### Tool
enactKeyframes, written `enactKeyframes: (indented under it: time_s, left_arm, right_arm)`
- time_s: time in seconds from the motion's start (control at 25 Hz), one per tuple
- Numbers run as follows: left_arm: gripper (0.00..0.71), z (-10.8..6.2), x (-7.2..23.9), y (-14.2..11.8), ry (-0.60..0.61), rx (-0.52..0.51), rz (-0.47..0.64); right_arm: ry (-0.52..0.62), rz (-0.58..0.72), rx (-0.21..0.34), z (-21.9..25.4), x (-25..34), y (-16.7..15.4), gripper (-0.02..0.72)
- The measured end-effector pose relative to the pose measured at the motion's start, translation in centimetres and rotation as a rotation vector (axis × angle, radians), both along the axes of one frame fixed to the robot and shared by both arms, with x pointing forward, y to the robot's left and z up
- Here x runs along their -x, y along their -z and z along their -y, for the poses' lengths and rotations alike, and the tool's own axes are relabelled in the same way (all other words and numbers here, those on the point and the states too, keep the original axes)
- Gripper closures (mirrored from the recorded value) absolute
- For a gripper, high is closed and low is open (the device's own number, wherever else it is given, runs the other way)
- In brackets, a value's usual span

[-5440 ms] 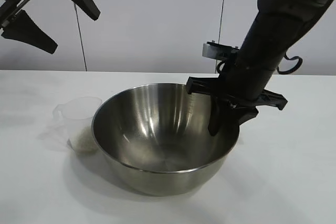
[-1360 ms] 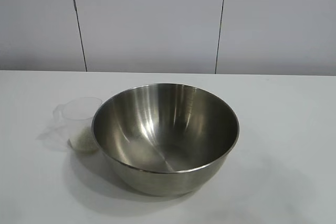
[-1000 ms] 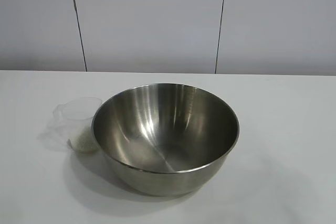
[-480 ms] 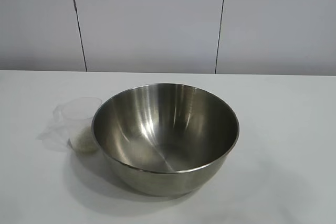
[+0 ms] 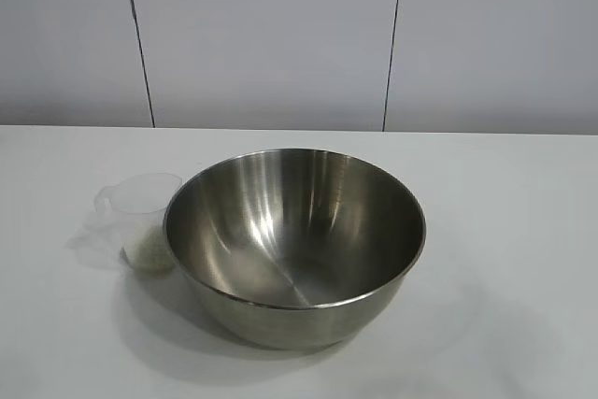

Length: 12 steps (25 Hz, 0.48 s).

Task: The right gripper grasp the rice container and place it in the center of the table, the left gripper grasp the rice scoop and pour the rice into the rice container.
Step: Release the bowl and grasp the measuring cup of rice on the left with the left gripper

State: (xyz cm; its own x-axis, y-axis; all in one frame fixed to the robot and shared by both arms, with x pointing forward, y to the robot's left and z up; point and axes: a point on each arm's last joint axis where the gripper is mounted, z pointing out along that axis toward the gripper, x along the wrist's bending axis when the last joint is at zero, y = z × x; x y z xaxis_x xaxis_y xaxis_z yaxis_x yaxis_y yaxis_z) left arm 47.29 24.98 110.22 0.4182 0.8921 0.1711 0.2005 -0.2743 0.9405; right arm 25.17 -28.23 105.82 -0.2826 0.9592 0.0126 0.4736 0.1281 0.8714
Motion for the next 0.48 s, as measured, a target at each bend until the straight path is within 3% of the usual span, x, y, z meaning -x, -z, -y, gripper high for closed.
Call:
enactKeyframes:
  time_s: [0.12, 0.32, 0.48]
  left_arm:
    - [0.045, -0.3, -0.1, -0.6, -0.028, -0.001, -0.054]
    - [0.045, -1.1, -0.2, -0.4, -0.198, -0.005, -0.132]
    - [0.045, -1.4, -0.4, -0.2, -0.28, 0.123, -0.071]
  right_arm:
    - [0.0, 0.0, 0.0, 0.0, 0.0, 0.0, 0.065]
    - [0.0, -0.001, -0.001, 0.0, 0.0, 0.0, 0.065]
    - [0.0, -0.002, -0.001, 0.0, 0.0, 0.0, 0.065]
